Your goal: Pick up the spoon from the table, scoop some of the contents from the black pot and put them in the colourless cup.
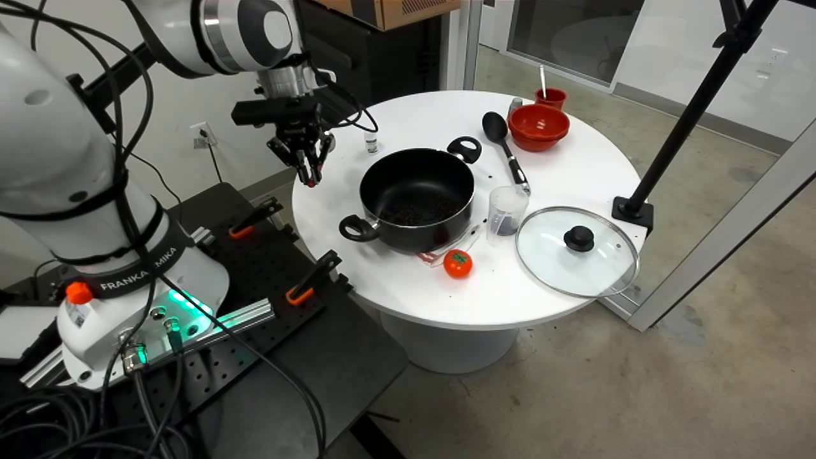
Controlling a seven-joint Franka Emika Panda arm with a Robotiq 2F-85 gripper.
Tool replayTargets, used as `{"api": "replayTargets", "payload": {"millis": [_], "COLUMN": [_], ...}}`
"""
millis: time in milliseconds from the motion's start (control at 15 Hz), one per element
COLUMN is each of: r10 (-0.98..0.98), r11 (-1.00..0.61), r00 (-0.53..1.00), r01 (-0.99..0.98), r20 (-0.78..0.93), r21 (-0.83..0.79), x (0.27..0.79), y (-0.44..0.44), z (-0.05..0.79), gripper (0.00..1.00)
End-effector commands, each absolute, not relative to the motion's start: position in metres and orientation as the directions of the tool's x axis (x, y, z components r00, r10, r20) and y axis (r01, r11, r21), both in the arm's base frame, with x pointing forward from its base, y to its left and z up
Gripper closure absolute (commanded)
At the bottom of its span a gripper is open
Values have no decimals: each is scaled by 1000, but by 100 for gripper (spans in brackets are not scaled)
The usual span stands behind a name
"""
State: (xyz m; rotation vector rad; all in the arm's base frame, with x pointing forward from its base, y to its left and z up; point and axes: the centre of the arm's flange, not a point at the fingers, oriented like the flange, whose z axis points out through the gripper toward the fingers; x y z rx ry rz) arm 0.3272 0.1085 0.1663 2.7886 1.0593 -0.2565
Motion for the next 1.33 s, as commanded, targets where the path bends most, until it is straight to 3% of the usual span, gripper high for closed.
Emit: {"api": "replayTargets", "payload": {"millis": [0, 733, 800, 933, 1267], "r10": [618, 511, 500, 487, 474], "r11": [-765, -852, -860, -869, -878], "r00": [769, 848, 855, 864, 876], "r01": [636, 521, 509, 494, 477], "r20": [-163, -141, -137, -130, -85], "r21": [98, 44, 38, 27, 24], "x": [261, 242, 241, 236, 224], "y": [79, 0, -6, -15, -30], "z": [135, 87, 87, 88, 95], "gripper": [95, 95, 55, 48, 10]}}
